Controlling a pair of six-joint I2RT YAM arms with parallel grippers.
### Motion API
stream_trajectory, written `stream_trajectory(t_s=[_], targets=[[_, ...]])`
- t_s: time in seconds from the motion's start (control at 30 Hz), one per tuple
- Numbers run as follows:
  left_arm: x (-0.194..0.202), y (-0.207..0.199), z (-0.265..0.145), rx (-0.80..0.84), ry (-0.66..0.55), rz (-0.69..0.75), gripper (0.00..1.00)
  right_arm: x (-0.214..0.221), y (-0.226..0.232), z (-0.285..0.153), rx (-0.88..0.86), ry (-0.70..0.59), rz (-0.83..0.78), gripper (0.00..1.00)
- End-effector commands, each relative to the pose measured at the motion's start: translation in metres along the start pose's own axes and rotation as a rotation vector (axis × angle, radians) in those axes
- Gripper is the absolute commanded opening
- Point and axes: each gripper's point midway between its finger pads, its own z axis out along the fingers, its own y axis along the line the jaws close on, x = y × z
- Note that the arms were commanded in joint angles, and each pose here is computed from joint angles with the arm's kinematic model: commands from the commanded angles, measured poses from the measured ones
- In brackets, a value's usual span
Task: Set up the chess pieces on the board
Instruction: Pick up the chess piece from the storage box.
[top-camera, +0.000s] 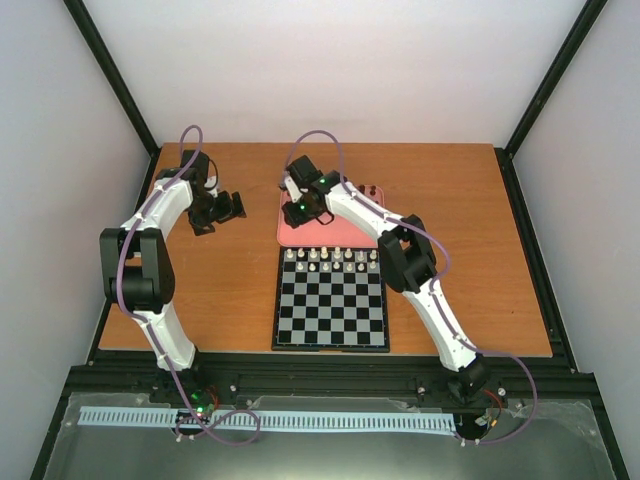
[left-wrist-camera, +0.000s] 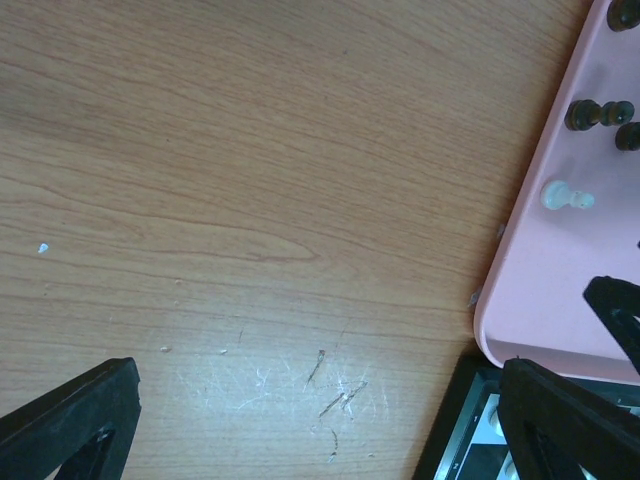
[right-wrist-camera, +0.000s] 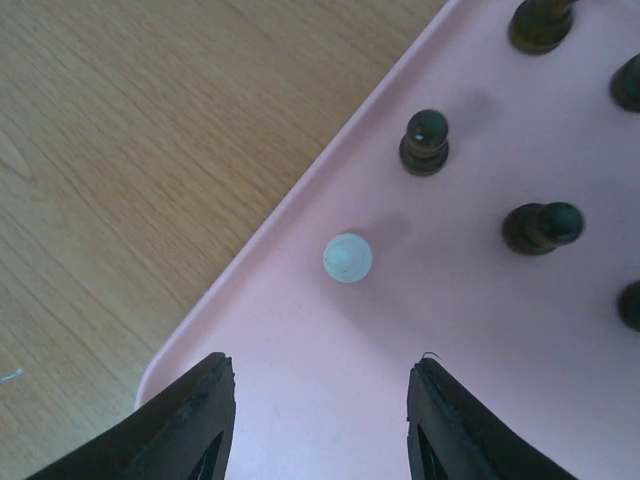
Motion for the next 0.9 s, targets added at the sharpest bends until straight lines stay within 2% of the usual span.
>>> stream_trajectory(t_s=[0.0,0.17,0.47,0.87], targets=[[-0.003,-0.008,-0.012,0.029,-0.033,-0.002,1.0,-0.016,0.011,-0.001,-0.051,-0.046,0.007,0.47],[-0.002,-0.009,-0.012,0.037,-0.034,-0.007,1.0,-0.013,0.009,0.012,-0.057,-0.04,0.025,0.47],[0.001,-0.011,-0.014,0.053,-0.032,-0.01,1.0,-0.018,0.004,0.03,-0.075,-0.048,0.064,0.4],[0.001,-0.011,-0.012,0.053,-0.029,-0.01,1.0,-0.017,-0.007,0.04,-0.049,-0.048,0.099,0.4]])
